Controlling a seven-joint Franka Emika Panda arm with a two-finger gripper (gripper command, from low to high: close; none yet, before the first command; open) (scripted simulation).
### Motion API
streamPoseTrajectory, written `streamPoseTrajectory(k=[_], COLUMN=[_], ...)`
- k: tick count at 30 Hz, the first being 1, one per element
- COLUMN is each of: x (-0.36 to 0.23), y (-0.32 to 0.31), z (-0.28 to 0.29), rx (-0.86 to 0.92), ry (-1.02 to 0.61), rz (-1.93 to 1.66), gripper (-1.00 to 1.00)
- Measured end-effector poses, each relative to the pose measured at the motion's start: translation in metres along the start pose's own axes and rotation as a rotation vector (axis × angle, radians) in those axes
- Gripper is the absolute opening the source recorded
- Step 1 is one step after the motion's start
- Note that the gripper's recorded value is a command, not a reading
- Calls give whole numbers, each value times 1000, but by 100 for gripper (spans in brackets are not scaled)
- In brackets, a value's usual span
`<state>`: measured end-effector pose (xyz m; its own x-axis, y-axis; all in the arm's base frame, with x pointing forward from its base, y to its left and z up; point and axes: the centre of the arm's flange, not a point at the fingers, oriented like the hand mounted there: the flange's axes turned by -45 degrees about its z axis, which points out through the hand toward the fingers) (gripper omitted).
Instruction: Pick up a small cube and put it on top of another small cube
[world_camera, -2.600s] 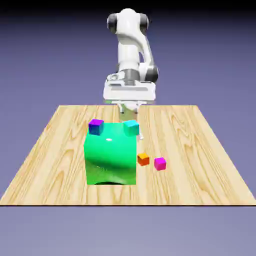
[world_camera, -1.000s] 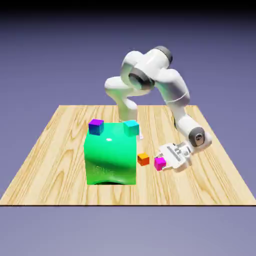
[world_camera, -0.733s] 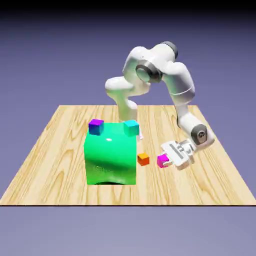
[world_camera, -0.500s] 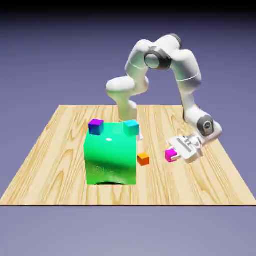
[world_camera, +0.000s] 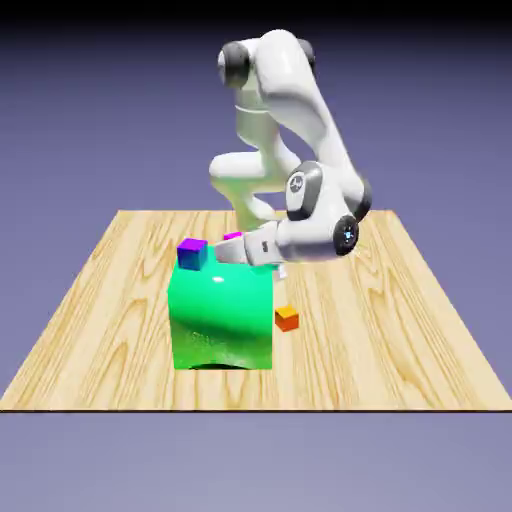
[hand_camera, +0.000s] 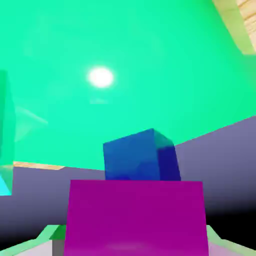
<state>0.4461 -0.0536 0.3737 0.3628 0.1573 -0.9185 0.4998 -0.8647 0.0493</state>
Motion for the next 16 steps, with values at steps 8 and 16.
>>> streamPoseTrajectory(k=[8, 16], x=[12, -3], y=[16, 20], z=[83, 26], rx=[96, 90], ry=[-32, -33], rz=[-14, -17], gripper=[-100, 100])
